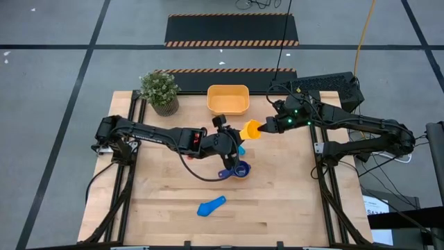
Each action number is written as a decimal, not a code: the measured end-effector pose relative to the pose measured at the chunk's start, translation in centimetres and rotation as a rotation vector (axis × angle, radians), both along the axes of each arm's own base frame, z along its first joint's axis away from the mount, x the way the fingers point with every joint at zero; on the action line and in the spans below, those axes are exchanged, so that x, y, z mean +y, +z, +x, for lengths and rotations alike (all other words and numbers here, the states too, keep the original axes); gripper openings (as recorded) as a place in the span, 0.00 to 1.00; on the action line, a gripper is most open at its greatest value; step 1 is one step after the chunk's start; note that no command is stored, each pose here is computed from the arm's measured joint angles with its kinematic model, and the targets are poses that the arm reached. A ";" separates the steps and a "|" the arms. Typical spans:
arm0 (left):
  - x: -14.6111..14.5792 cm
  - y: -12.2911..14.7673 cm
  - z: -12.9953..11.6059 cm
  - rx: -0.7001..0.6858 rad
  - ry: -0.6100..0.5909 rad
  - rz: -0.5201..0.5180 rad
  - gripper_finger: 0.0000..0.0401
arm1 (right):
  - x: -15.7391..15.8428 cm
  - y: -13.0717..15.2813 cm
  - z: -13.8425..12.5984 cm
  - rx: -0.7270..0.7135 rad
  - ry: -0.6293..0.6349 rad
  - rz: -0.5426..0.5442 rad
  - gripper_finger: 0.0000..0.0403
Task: Nest measuring cups in basket
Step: Stack the yellow measuring cup on top of the dark blue measuring cup
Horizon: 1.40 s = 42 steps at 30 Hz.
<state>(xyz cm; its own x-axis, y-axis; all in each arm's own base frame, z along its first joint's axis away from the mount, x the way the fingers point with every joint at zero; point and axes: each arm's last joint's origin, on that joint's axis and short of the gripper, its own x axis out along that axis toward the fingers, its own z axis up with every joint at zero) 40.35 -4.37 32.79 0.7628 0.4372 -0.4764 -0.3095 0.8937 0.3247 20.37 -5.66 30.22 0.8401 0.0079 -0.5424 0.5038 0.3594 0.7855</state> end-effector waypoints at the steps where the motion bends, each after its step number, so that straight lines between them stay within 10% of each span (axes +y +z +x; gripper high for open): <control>1: -0.1 0.0 0.0 -0.003 0.000 -0.003 0.39 | 0.0 0.0 0.0 0.000 0.000 0.001 0.09; 18: -1.1 -0.1 -0.1 -0.046 -0.023 -0.191 0.01 | 0.0 -0.1 -0.1 0.012 0.021 -0.026 0.46; 32: -0.8 -2.4 -3.1 0.206 0.238 -0.487 0.04 | 0.8 -1.2 -0.9 0.136 0.165 -0.062 0.48; 42: -0.9 -2.5 -3.0 0.163 0.304 -0.599 0.04 | -0.8 -5.1 3.7 0.171 0.389 -0.165 0.54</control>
<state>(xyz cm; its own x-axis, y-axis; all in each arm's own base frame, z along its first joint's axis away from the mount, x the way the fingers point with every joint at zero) 37.34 -5.28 30.30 0.5462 0.2464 -0.8006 -0.5642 0.8146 -0.1343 24.09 -6.43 25.16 0.6897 0.2073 -0.6938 0.4241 0.6610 0.6191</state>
